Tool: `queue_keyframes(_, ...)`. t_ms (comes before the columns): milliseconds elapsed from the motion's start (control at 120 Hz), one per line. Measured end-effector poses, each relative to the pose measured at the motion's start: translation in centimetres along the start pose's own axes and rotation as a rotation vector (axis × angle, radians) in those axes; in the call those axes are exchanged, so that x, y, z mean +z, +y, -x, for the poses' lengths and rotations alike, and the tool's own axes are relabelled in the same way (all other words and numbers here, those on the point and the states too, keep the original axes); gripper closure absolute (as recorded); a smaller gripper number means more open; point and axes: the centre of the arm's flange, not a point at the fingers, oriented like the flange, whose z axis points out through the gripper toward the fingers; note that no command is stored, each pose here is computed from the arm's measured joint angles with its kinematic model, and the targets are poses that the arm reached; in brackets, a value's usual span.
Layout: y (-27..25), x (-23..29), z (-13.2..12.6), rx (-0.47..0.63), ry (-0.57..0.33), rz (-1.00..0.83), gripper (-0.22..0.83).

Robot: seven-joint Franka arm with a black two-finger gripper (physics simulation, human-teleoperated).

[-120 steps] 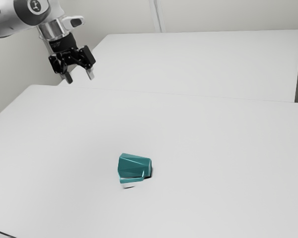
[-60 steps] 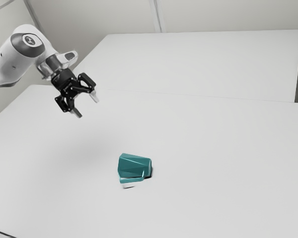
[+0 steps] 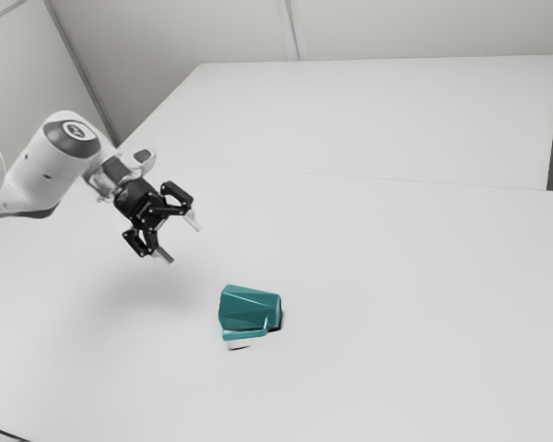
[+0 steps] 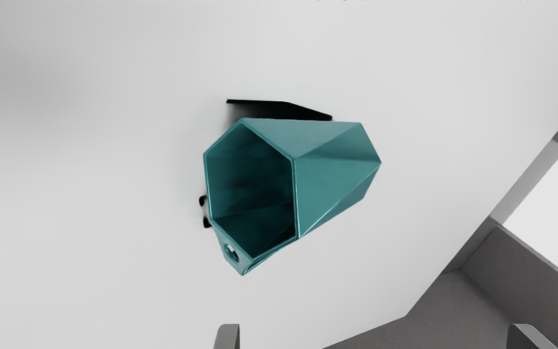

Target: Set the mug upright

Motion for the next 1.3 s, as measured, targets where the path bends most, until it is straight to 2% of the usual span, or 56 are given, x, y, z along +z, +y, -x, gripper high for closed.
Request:
queue_keyframes(350,-3.6,4.2,-0.1,0.007,-0.018,0.007,0.00)
queue_keyframes(675,-3.3,7.1,0.3,0.052,-0.038,0.021,0.00)
queue_keyframes(1000,-3.1,8.2,-1.4,0.081,0.067,0.019,0.00)
queue_keyframes(1300,-4.2,9.2,-1.7,0.100,0.107,0.065,0.00)
